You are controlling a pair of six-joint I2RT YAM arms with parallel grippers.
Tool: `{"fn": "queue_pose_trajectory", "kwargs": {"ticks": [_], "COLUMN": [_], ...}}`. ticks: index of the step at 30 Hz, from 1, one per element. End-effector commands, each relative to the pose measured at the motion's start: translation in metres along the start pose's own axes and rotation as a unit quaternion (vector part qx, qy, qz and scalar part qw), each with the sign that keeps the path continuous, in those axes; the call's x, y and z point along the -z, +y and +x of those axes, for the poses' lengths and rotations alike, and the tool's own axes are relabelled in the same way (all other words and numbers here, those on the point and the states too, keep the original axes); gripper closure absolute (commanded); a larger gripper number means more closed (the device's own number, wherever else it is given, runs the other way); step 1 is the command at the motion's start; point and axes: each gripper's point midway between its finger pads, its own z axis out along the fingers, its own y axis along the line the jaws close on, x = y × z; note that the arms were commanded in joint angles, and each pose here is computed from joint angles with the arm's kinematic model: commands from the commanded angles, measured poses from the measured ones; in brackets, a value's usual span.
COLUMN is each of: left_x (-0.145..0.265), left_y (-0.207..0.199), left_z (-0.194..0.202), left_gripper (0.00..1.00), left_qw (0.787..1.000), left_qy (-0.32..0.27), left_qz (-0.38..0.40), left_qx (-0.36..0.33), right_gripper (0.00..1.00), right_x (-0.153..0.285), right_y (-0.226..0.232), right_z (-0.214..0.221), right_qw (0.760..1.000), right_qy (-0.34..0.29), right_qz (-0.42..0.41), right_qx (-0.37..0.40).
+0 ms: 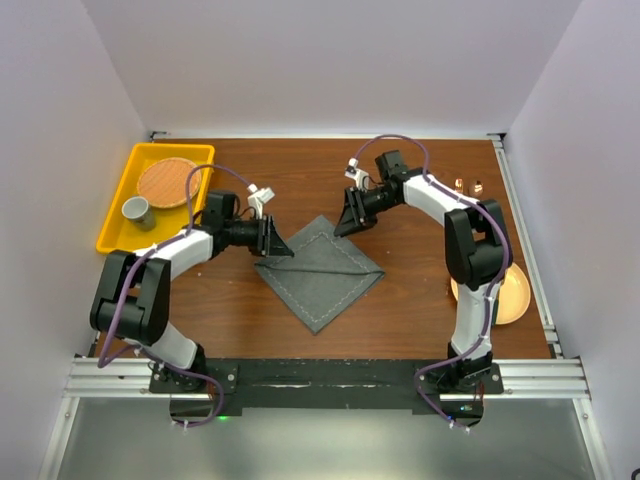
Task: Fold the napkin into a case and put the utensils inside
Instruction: Smooth out the upper triangle-folded napkin at the center of the board.
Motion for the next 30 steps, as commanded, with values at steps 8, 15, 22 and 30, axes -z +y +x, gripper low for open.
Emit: {"fn": "queue_pose_trajectory", "kwargs": {"ticks": [8, 15, 22, 30], "left_x": [-0.016, -0.024, -0.027, -0.028], "left_y": [0.003, 0.045, 0.07, 0.078], "left_z": [0.036, 0.028, 0.023, 0.058], "left_gripper": [0.71, 0.69, 0.66, 0.65], "left_qw": [0.998, 0.996, 0.993, 0.981], "left_qy": [0.031, 0.029, 0.024, 0.051], "left_qz": [-0.001, -0.033, -0.013, 0.001], "left_qx": [0.063, 0.084, 0.117, 0.186], "right_gripper": [0.61, 0.62, 0.62, 0.63], "right_x": [-0.013, -0.024, -0.02, -0.014], "right_y": [0.034, -0.003, -0.042, -0.071], "right_z": [0.061, 0.081, 0.093, 0.109], "right_qw": [0.998, 0.995, 0.992, 0.988], "right_qy": [0.05, 0.089, 0.101, 0.106], "right_qz": [-0.038, -0.012, 0.021, 0.047], "right_qx": [-0.028, -0.046, -0.07, -0.103]}}
